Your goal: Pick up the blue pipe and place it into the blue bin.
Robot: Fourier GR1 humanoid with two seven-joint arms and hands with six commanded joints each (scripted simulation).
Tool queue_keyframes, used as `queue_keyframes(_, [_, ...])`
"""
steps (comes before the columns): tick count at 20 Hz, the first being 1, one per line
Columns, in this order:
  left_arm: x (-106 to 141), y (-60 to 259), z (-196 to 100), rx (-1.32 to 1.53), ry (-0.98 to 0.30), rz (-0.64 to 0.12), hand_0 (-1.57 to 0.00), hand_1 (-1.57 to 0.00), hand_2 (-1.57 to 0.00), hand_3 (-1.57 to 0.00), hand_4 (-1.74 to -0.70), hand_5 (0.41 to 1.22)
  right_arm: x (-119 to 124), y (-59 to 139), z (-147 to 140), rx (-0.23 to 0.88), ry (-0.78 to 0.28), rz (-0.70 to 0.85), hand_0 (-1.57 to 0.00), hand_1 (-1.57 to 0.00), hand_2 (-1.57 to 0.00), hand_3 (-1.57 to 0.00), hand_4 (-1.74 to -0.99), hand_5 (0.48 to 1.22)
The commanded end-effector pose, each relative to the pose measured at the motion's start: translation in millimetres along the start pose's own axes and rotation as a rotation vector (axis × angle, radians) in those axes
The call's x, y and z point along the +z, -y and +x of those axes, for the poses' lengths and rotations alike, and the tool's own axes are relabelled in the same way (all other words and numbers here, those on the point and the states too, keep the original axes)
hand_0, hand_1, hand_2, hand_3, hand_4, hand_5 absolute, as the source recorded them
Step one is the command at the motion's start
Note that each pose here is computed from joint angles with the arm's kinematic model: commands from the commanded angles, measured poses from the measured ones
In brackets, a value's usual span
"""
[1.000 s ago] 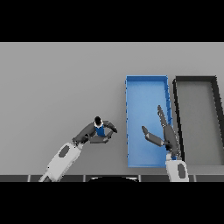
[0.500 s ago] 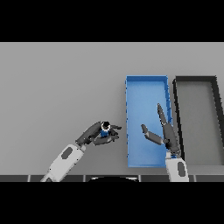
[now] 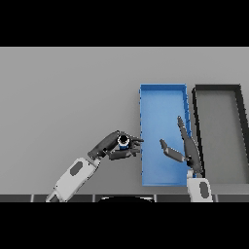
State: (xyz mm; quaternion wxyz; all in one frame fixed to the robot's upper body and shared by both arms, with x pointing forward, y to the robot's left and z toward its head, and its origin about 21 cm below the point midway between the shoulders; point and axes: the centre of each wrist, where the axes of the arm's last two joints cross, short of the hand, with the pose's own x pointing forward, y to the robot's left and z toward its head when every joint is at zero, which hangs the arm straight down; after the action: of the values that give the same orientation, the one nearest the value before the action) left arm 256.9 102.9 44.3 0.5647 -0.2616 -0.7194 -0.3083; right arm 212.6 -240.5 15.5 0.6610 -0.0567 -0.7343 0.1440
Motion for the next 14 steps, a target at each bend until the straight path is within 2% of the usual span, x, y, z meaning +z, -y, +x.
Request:
queue_keyframes(1, [0.9,-1.0,-1.2,-0.007,-0.018,0.002,-1.56,-1.56,-1.56,-1.49,-1.74,1.218,0.6,-0.6,0.1,0.004,0.001,0.0,0.0,0.0,0.0,0.0,-1.136,0.604])
queue_keyframes(4, [-0.8,4.6,-0.7,-0.018,-0.031,-0.006,-1.57,-1.57,-1.57,-1.5,-1.74,1.219,0.2,-2.1,-2.2,0.01,-0.004,-0.012,0.0,0.0,0.0,0.0,-1.127,0.605])
queue_keyframes(7, [4.1,4.8,-1.2,-0.024,-0.039,-0.012,-1.57,-1.57,-1.57,-1.5,-1.74,1.219,5.9,-4.5,-3.1,0.004,-0.014,-0.028,0.0,0.0,0.0,0.0,-1.178,0.605])
queue_keyframes(9, [3.2,3.8,-3.3,-0.027,-0.052,-0.009,-1.57,-1.57,-1.57,-1.49,-1.74,1.219,8.9,-6.8,0.4,-0.003,-0.011,-0.031,0.0,0.0,0.0,0.0,-1.176,0.605])
queue_keyframes(11, [4.1,3.2,-1.1,-0.032,-0.041,-0.013,-1.57,-1.57,-1.57,-1.5,-1.74,1.22,9.6,1.1,6.8,-0.072,0.062,0.001,0.0,0.0,0.0,0.0,-1.196,0.622])
queue_keyframes(12, [4.8,5.1,-3.2,-0.031,-0.055,-0.013,-1.57,-1.57,-1.57,-1.5,-1.74,1.22,8.1,6.4,12.7,-0.15,0.107,0.046,0.0,0.0,0.0,0.0,-1.195,0.608])
queue_keyframes(14, [4.8,1.1,-1.3,-0.028,-0.047,-0.022,-1.57,-1.57,-1.57,-1.5,-1.74,1.22,3.9,21.0,33.9,-0.202,0.171,0.163,0.0,0.0,0.0,0.0,-1.231,0.572])
